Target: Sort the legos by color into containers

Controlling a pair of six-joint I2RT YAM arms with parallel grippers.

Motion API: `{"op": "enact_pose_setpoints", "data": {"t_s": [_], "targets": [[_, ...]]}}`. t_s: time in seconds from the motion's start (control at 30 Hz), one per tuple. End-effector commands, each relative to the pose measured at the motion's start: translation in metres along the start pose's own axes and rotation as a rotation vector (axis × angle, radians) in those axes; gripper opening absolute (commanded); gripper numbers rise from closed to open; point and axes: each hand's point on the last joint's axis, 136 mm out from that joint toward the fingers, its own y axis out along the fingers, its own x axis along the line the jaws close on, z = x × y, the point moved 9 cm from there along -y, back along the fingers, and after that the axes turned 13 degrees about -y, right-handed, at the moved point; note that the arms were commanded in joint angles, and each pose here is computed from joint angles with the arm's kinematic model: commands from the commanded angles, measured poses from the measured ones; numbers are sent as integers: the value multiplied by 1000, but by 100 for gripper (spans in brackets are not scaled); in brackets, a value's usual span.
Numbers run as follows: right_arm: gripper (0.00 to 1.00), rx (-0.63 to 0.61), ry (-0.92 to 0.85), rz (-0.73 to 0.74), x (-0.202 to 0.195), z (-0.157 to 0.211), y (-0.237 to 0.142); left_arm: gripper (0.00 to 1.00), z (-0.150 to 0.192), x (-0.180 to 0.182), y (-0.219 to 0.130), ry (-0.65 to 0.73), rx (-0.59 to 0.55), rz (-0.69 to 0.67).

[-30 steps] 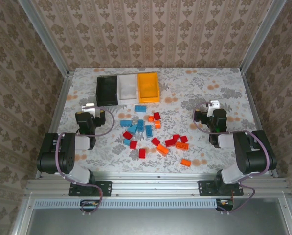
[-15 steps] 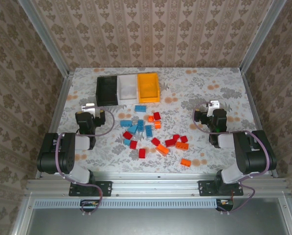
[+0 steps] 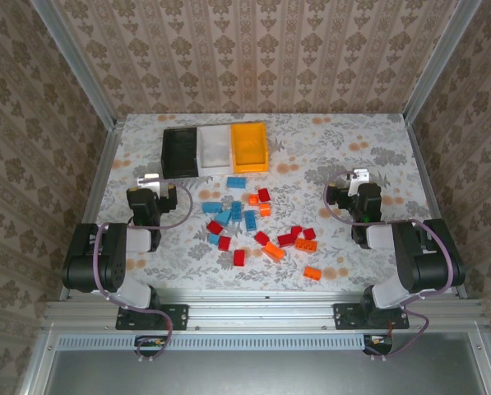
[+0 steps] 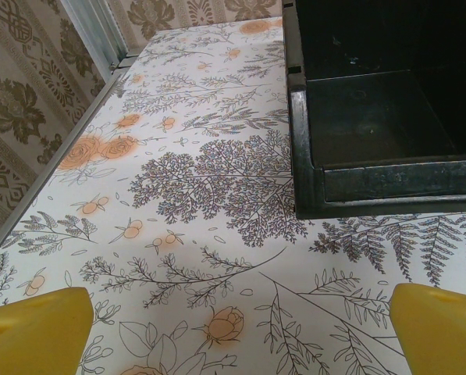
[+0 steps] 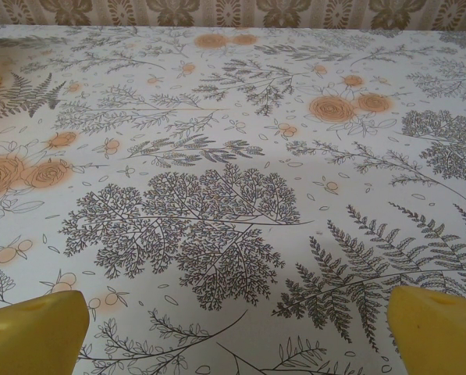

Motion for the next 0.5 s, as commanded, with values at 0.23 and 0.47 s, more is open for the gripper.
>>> {"op": "enact_pose_setpoints", "data": {"t_s": [0.23, 0.47], "targets": [[100, -32, 19, 17, -1, -8, 4, 100, -8, -1, 4, 0, -25, 8], [100, 21, -24, 56, -1, -37, -2, 100, -45, -3, -16, 7, -35, -66]]}}
